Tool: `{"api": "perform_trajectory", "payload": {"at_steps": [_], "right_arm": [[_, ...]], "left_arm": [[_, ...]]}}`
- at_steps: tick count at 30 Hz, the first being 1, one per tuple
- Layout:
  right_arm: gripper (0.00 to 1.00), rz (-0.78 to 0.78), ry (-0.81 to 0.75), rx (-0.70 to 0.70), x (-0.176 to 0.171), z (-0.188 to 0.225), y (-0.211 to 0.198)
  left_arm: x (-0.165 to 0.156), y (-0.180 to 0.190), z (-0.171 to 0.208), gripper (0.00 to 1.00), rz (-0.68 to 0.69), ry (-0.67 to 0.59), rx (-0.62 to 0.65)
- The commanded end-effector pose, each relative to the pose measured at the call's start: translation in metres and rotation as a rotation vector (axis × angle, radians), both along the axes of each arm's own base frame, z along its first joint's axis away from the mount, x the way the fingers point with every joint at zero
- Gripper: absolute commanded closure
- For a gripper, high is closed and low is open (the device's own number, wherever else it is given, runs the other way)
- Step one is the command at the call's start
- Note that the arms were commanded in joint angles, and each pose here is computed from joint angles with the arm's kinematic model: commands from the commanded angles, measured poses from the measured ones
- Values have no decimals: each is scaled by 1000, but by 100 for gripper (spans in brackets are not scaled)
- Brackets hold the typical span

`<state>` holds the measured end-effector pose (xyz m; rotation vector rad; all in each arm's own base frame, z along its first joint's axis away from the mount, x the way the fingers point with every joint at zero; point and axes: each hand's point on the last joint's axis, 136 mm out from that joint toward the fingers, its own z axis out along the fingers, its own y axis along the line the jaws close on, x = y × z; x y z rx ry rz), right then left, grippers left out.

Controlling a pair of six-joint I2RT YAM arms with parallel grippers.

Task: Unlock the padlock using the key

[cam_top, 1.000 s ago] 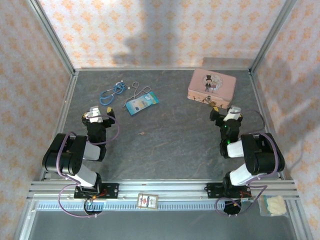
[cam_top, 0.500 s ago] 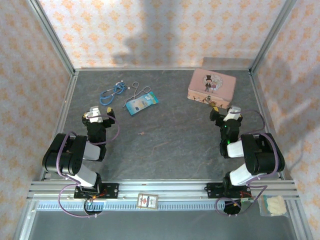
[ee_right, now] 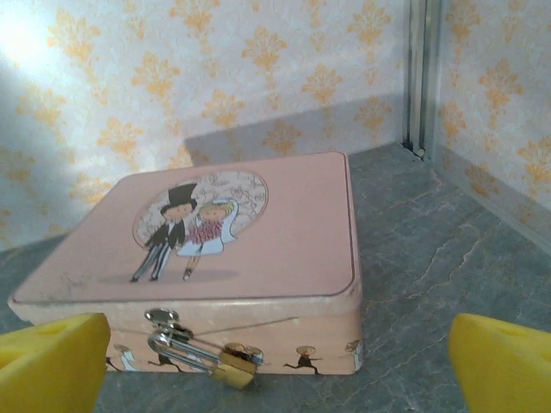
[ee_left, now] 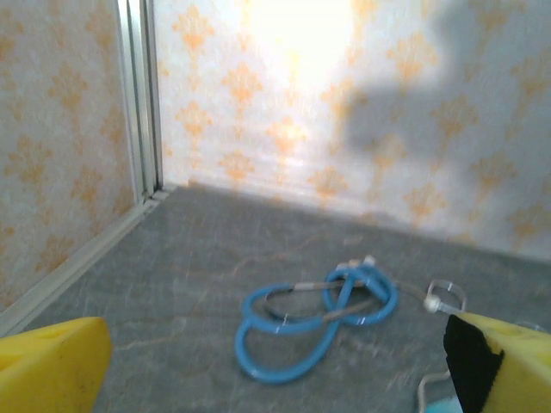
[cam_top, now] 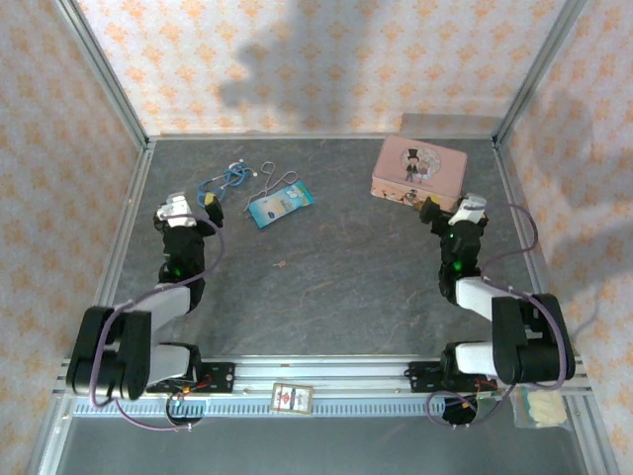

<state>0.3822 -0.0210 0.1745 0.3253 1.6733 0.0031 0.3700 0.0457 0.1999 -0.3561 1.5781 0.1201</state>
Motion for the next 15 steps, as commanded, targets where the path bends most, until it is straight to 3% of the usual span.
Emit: {"api": "perform_trajectory", "payload": {"at_steps": [1,8,15], "right_arm": [[2,-38,72,64,-8,-5,1],[5,66,205,197,-12,10,52],[10,159,431,247,-11,-1,106]], "left_arm": [[-6,4,-8,0,39,91,-136],[-1,-27,-2,1,-61,143,-383],[11,-82,-11,1,-175,144,-527]]}}
